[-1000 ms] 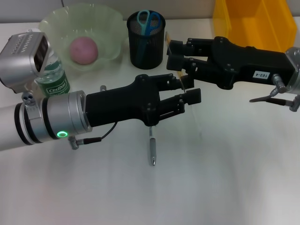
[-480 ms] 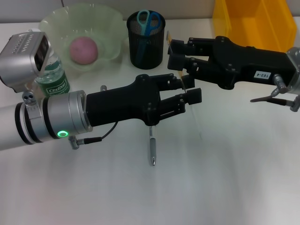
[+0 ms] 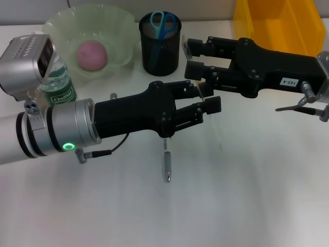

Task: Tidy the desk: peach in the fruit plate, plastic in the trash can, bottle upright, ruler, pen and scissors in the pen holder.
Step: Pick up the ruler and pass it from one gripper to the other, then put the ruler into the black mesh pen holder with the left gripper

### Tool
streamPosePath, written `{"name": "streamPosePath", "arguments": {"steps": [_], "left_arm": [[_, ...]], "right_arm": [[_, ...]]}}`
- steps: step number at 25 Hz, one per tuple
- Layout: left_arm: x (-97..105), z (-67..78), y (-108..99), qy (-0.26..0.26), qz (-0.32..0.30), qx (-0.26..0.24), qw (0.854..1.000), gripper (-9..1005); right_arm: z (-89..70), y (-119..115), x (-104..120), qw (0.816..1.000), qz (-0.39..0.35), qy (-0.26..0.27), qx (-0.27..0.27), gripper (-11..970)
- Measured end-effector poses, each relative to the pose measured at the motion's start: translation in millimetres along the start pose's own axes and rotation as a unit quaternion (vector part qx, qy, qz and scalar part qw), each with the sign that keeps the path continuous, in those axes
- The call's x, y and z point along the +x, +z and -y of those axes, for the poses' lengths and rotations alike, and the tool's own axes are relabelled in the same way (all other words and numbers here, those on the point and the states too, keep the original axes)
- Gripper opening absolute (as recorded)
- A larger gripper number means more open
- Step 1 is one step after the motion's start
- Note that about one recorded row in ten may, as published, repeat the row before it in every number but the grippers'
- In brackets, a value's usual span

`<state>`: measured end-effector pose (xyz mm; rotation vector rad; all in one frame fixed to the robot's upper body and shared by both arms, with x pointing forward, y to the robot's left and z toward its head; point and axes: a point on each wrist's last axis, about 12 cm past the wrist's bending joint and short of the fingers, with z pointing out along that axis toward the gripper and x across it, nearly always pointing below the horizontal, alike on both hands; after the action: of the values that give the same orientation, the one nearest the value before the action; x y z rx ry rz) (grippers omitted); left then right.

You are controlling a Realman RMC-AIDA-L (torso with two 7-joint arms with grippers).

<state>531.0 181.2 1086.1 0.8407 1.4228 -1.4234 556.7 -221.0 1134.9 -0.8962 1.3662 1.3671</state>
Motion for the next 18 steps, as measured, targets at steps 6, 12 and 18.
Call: {"name": "streamPosePath", "arguments": {"steps": [6, 12, 18], "left_arm": [[-1.6, -2.8, -2.4, 0.002, 0.009, -0.015, 1.000, 395], [-5.1, -8.6, -7.0, 0.006, 0.028, -0.046, 0.999, 393], [-9.9, -20.0, -10.7, 0.032, 0.086, -0.120, 0.989, 392]], "right_arm": [[-0.3, -7.7, 1.4, 1.000, 0.011, -0.003, 0.016, 648], [-5.0, -35.4, 1.7, 0.997, 0.055, -0.015, 0.061, 776], [-26.1, -80.1, 27.6, 0.987, 0.074, -0.048, 0.133, 776]]}}
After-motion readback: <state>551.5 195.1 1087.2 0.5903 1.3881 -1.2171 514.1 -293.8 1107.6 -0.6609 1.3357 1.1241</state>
